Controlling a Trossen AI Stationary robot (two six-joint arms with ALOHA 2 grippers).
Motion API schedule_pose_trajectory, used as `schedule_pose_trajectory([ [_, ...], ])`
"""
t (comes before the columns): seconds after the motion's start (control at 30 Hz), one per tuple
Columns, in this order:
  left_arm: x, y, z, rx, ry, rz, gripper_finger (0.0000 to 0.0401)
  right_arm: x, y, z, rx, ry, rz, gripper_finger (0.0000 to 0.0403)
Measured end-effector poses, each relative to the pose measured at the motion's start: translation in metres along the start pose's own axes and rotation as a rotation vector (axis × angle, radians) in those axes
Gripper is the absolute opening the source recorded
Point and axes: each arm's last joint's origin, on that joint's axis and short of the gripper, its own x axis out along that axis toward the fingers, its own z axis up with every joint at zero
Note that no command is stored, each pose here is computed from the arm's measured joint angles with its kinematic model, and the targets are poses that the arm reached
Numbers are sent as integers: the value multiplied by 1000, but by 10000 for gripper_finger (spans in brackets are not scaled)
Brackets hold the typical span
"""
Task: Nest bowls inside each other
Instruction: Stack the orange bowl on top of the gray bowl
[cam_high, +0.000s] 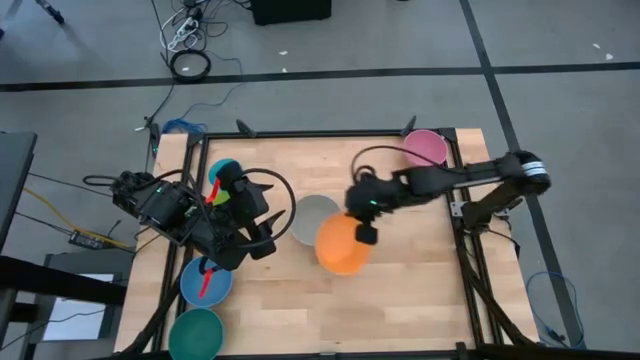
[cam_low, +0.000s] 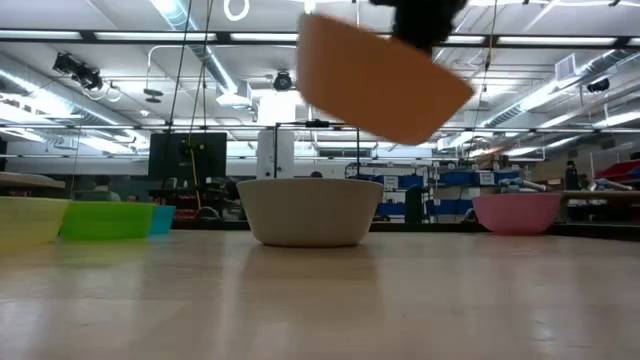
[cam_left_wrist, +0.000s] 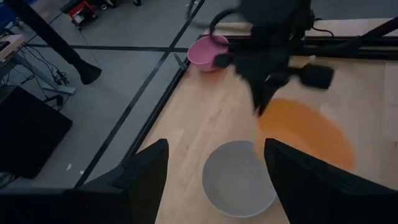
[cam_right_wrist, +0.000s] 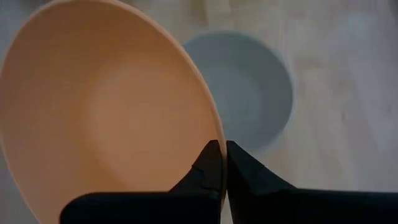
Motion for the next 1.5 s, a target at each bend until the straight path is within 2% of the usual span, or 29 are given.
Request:
schedule_pose_trajectory([
  [0.17,-3,-3,-2,16,16,-42,273,33,-15,26,-78,18,-19,0],
  [0.37,-16,-6,-6,47,-3,-86,273,58,-40,44,-98,29,-54,0],
  [0.53,-28,-3,-8,48,-34,-103,273,72,-61,42,-63,74,-40,0],
  [0.7,-36,-4,-10,44,-42,-136,273,86,-69,36,-49,134,-45,0],
  [0.93,-31,-11,-24,54,1,-134,273,93,-81,33,-28,142,-58,0],
  [1.03,-29,-12,-30,45,25,-135,273,92,-85,28,-11,188,-38,4],
  [1.17,-26,-12,-37,27,50,-137,273,91,-80,25,2,219,16,42],
  [1.5,-26,-7,-46,17,71,-133,273,88,-64,29,-12,183,12,206],
])
